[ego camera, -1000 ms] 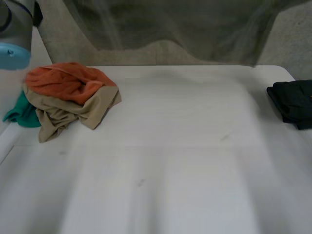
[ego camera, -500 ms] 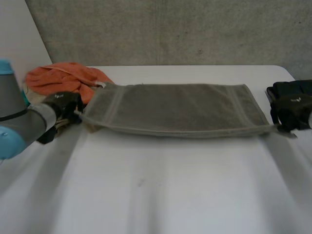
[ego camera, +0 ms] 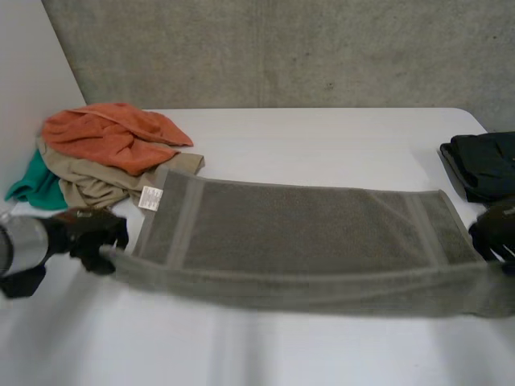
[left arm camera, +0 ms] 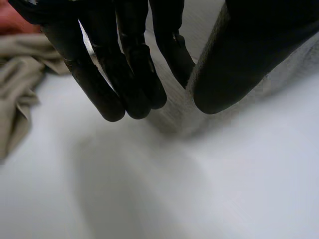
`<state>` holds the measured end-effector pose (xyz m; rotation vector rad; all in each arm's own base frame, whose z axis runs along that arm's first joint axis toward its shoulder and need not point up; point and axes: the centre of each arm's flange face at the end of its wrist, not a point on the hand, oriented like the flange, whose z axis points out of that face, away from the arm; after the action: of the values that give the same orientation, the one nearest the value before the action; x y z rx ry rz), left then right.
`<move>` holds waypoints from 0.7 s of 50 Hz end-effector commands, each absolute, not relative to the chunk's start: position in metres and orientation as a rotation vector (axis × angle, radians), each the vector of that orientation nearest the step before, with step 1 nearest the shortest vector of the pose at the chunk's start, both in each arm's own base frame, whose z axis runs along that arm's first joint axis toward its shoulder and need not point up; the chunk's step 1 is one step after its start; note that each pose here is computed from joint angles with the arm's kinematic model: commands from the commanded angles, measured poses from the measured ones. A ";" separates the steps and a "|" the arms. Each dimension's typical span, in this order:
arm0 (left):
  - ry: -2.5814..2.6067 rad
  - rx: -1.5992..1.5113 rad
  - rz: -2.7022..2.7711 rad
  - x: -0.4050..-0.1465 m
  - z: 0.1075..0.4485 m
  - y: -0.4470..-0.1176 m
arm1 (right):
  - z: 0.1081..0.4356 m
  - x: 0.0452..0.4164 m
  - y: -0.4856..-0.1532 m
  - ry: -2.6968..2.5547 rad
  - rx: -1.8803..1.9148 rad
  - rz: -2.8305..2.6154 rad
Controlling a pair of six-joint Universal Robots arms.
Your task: Fold the laundry.
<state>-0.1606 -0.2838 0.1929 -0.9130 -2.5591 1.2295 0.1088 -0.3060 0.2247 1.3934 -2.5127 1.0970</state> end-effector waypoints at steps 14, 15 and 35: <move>-2.551 -0.559 1.681 -0.221 0.201 -0.392 | 0.191 0.155 -0.418 -2.151 1.124 1.634; -2.548 -0.555 1.710 -0.226 0.201 -0.398 | 0.189 0.158 -0.426 -2.120 1.115 1.652; -2.439 -0.361 1.779 -0.249 0.229 -0.393 | 0.193 0.168 -0.417 -2.461 0.954 1.603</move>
<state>-0.2611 -0.4054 0.2101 -0.4928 -2.4613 1.7963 0.1810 -0.4512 0.1617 1.0507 -2.2103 1.6420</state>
